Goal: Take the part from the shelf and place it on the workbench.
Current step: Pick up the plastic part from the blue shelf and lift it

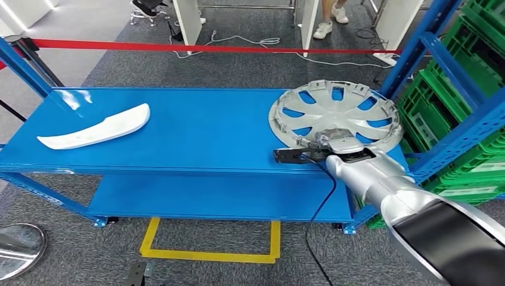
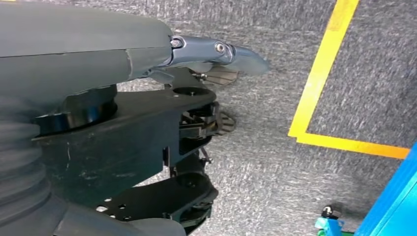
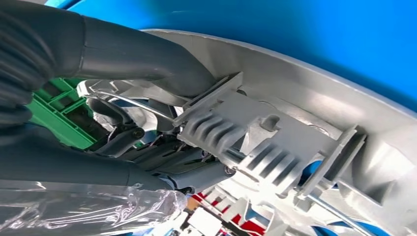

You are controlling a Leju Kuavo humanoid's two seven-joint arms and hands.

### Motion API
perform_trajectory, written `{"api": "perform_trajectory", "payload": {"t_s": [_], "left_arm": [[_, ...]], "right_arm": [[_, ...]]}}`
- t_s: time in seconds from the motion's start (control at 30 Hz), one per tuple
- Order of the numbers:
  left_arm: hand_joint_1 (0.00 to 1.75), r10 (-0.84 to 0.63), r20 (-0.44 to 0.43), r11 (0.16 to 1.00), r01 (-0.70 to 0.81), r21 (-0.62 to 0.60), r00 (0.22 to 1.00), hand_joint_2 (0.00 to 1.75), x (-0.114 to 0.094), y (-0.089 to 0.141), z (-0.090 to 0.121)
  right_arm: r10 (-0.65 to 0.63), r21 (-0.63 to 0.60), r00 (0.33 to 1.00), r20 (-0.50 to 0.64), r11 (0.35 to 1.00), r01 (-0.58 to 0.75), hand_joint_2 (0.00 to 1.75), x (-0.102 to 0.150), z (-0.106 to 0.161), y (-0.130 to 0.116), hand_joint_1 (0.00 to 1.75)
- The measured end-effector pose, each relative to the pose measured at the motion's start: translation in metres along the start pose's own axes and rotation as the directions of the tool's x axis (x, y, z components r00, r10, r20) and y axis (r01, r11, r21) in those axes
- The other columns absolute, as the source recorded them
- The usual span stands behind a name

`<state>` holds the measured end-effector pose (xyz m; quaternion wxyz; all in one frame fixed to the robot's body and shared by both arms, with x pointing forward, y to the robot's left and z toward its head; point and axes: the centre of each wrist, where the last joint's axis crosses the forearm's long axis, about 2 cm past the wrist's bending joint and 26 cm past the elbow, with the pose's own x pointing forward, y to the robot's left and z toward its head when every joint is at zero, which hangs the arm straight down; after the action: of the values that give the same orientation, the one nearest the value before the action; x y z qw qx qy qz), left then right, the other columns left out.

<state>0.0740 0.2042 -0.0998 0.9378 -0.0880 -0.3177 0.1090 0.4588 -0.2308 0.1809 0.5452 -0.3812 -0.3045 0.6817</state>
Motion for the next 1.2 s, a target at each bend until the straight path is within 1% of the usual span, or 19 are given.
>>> {"api": "perform_trajectory", "payload": {"t_s": [0.33,0.63,0.77,0.87,0.93,1.0,1.03,1.07,1.13,1.2], "left_arm": [[0.0,0.035,-0.039,0.999,-0.036,-0.031,0.999,1.75,-0.002,0.0,0.001],[0.0,0.028,-0.046,0.999,-0.03,-0.026,0.999,1.75,-0.002,0.0,0.001],[0.0,0.036,-0.037,0.999,-0.036,-0.014,0.999,1.75,-0.002,0.0,0.001],[0.0,0.045,-0.025,0.999,-0.046,-0.009,0.999,1.75,-0.002,0.0,0.001],[0.0,0.05,-0.019,0.999,-0.05,-0.007,0.999,1.75,-0.002,0.001,0.001],[0.0,0.059,-0.013,0.998,-0.059,-0.003,0.998,1.75,-0.003,0.001,0.002],[0.0,0.064,-0.009,0.998,-0.064,-0.001,0.998,1.75,-0.003,0.001,0.002],[0.0,0.068,-0.006,0.998,-0.068,0.002,0.998,1.75,-0.004,0.001,0.002],[0.0,0.072,0.002,0.997,-0.072,0.005,0.997,1.75,-0.005,0.001,0.003],[0.0,0.074,0.007,0.997,-0.074,0.008,0.997,1.75,-0.006,0.001,0.003]], "right_arm": [[0.001,-0.005,1.0,0.014,1.0,-0.001,1.75,0.002,0.001,-0.003,1.75],[0.0,-0.003,1.0,0.016,1.0,0.0,1.75,0.003,0.001,-0.003,1.75],[-0.004,0.0,1.0,0.019,1.0,0.004,1.75,0.004,0.0,0.001,1.75],[-0.048,-0.037,0.998,0.051,0.998,0.05,1.75,0.004,0.0,0.0,1.75],[-0.12,-0.085,0.987,0.111,0.988,0.129,1.75,0.004,0.001,0.0,1.75],[-0.225,-0.144,0.951,0.212,0.955,0.258,1.75,0.005,0.001,0.002,1.75],[-0.282,-0.175,0.92,0.273,0.926,0.336,1.75,0.005,0.001,0.003,1.75],[-0.338,-0.208,0.878,0.338,0.883,0.42,1.75,0.006,0.002,0.005,1.75],[-0.43,-0.253,0.778,0.458,0.776,0.578,1.75,0.009,0.005,0.01,1.75],[-0.498,-0.257,0.677,0.542,0.669,0.698,1.75,0.016,0.009,0.023,1.75]]}}
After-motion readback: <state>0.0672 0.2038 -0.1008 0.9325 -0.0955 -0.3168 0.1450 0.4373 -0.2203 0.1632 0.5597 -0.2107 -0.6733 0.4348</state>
